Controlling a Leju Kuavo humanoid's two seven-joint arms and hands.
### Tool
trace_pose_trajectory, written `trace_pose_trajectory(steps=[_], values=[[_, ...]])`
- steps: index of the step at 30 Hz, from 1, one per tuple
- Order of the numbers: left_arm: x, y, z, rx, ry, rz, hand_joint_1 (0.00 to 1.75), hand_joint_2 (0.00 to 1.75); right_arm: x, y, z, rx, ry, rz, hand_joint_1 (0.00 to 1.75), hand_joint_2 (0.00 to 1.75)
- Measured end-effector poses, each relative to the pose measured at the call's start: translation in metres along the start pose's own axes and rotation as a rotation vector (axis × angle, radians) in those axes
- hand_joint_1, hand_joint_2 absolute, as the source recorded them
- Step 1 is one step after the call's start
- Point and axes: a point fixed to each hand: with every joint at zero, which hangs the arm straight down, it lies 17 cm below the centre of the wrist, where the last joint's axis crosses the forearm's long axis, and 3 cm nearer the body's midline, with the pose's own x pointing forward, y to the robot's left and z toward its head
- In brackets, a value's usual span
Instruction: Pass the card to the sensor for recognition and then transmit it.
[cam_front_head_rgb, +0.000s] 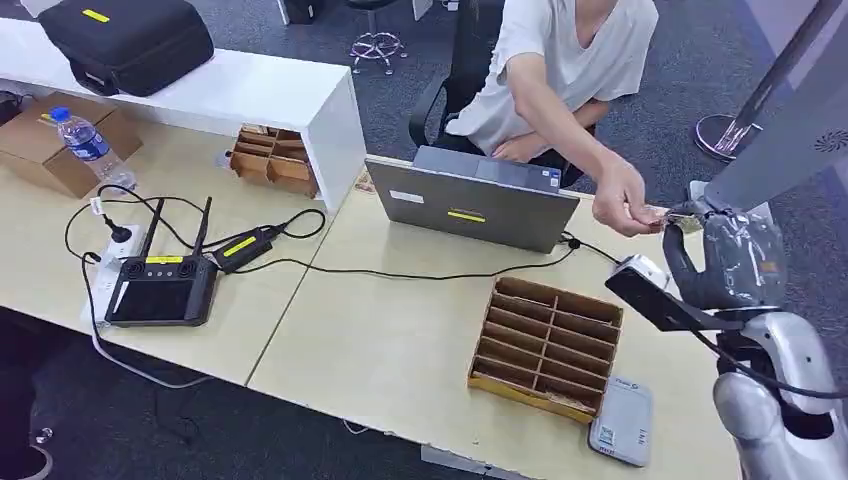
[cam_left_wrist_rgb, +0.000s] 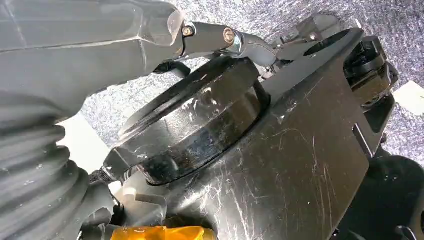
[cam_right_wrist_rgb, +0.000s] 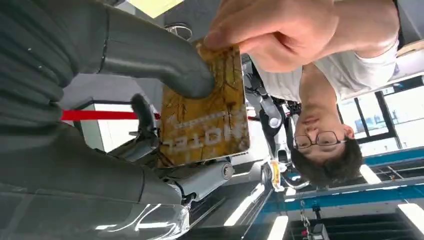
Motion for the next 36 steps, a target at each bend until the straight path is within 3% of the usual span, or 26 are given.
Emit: trace_pose_trajectory(steps=[18, 36], values=[[-0.001, 0.002, 0.0, 0.01, -0.01, 0.014, 0.0, 1.75, -0.001, 0.008, 0.01, 0.009, 0.011, -0.014, 1.75, 1.75], [-0.002, 0.002, 0.0, 0.014, 0.0, 0.044, 0.0, 1.75, -0.065, 0.012, 0.095, -0.026, 0.179, -0.001, 1.75, 1.75]])
